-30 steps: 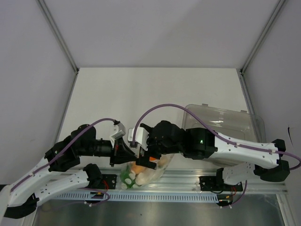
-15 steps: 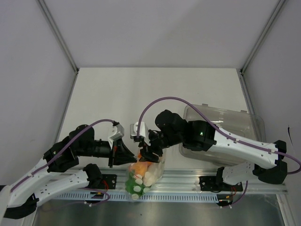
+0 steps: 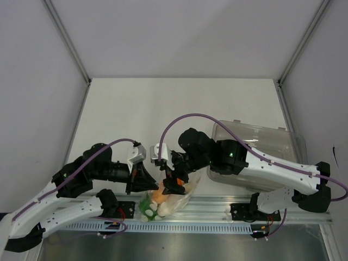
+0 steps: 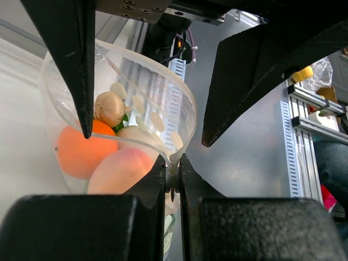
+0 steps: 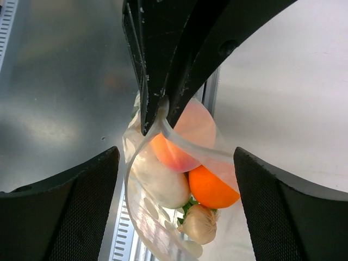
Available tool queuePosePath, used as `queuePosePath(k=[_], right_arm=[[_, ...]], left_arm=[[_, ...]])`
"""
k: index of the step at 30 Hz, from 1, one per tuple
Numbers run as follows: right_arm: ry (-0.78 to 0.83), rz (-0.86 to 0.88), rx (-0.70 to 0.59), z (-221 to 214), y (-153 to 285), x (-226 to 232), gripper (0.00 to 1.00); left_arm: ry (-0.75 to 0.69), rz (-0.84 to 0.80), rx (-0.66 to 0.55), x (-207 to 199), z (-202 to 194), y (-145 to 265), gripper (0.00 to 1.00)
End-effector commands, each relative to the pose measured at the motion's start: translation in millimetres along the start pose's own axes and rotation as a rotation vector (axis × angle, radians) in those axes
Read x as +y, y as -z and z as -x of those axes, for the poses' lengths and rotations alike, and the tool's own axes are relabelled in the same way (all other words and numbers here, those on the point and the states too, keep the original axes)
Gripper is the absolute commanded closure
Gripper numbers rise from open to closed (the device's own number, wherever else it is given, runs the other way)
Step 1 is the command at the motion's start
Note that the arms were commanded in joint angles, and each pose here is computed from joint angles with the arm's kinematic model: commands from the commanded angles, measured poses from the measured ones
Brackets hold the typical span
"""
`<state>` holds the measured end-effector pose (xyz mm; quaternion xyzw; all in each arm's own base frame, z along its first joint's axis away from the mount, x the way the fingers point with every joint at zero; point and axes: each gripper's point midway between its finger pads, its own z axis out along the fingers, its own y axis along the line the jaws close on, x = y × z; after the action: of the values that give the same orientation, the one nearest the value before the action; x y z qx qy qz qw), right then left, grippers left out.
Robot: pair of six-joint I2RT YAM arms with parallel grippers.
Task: Place the food in the zip-top bag and seal the zipper
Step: Adjust the zipper food storage bag at the center of the board.
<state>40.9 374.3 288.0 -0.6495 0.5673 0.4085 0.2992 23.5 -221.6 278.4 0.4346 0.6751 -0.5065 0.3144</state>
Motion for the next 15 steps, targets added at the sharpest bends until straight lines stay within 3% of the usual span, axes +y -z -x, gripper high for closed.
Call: queuePosePath(k=[1,4,7,10,13,15], right_arm=[[0.019,-0.04,-0.066,20,8,-5,0.12],[0.002,-0.077,-0.074,21,13,-9,0.12],[-0.085,-0.29,-0.085,22,29,-39,0.12],[-0.248,-0.5,-0.179,25,56,-60,0.11],[-0.411,-0.563,-0.225,12,63,-58,0.11],[-0.49,-0.566,-0.261,7,67,-46,0.1]], left_arm=[[-0.068,-0.047,-0.054,-14,22,6,0.99],[-0.052,-0.003,-0.059,-8,22,7,0.99],[-0.004,0.133,-0.095,10,32,13,0.99],[0.088,0.325,-0.146,38,39,22,1.0],[0.21,0.498,-0.2,60,44,36,1.0],[0.26,0.53,-0.225,64,47,39,0.99]])
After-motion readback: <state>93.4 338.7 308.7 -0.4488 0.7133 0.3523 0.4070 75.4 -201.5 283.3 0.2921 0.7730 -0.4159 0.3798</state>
